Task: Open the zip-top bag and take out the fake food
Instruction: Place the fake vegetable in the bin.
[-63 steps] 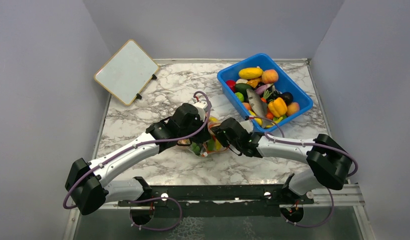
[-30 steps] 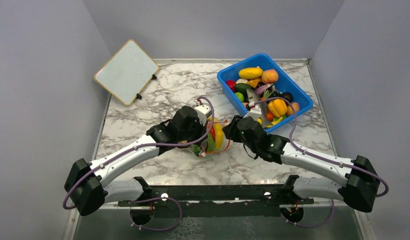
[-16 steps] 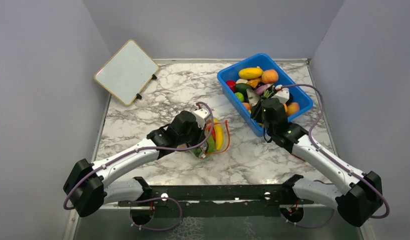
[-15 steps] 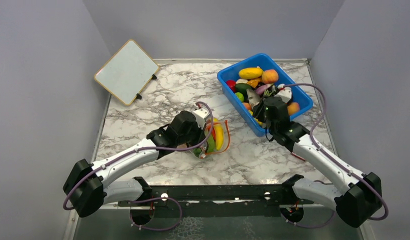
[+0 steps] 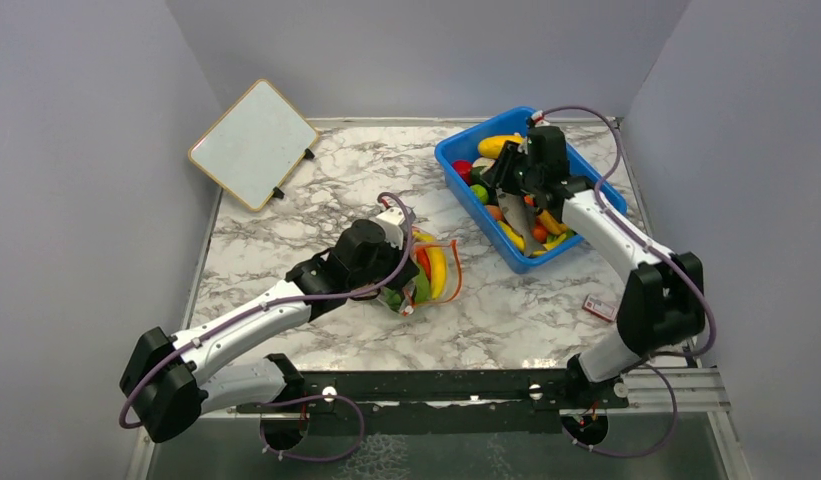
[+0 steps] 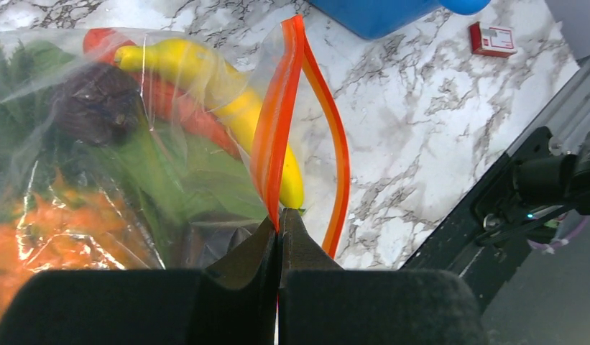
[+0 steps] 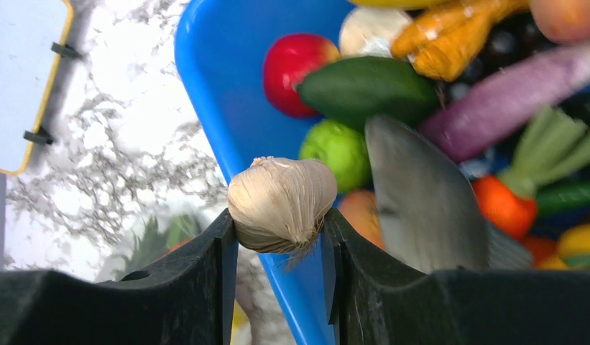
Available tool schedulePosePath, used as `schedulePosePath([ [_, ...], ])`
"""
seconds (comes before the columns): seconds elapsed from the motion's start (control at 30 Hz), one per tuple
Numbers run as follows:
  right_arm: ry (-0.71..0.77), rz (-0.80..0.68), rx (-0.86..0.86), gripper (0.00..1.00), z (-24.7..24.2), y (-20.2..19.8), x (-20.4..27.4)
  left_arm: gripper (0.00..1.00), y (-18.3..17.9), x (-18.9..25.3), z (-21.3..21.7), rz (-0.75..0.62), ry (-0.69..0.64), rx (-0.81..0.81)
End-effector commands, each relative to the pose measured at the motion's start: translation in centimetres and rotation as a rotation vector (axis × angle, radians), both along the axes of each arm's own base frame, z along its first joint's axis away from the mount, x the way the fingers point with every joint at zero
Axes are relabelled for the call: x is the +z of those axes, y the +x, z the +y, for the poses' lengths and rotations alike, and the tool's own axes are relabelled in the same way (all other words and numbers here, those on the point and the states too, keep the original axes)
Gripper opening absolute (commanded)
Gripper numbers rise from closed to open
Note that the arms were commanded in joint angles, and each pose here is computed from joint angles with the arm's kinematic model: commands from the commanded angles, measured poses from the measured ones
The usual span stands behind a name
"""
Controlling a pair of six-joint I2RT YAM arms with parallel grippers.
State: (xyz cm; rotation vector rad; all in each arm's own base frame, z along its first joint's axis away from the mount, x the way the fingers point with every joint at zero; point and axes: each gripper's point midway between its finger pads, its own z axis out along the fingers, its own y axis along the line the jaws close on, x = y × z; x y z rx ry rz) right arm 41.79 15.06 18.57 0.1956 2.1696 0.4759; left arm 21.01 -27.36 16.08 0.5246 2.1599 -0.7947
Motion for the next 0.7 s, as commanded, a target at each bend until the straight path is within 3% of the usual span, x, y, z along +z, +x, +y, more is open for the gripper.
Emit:
schedulePosePath([
  [0.0, 0.034, -0.012, 0.074, 0.20, 2.4, 4.1, 0.5, 0.00, -0.9, 1.3, -0.9, 0.034, -0.098, -0.006],
  [0.1, 0.053, 0.035, 0.112, 0.21, 3.9, 6.4, -1.3, 0.00, -1.2, 1.4, -0.6, 0.041, -0.107, 0.002],
  [0.27, 0.119, 0.135, 0.268, 0.33, 7.3, 8.2, -3.3, 0.00, -1.8, 0.9, -0.5, 0.060, -0.083, -0.030],
  [0.47, 0.077, 0.130, 0.280, 0.62, 6.9, 9.1, -2.8, 0.00, -2.1, 0.8, -0.5, 0.077, -0.088, -0.033],
  [0.67, 0.041, 0.063, 0.249, 0.67, 5.1, 8.2, -0.3, 0.00, -2.1, 0.3, 0.0, 0.073, -0.071, -0.020],
])
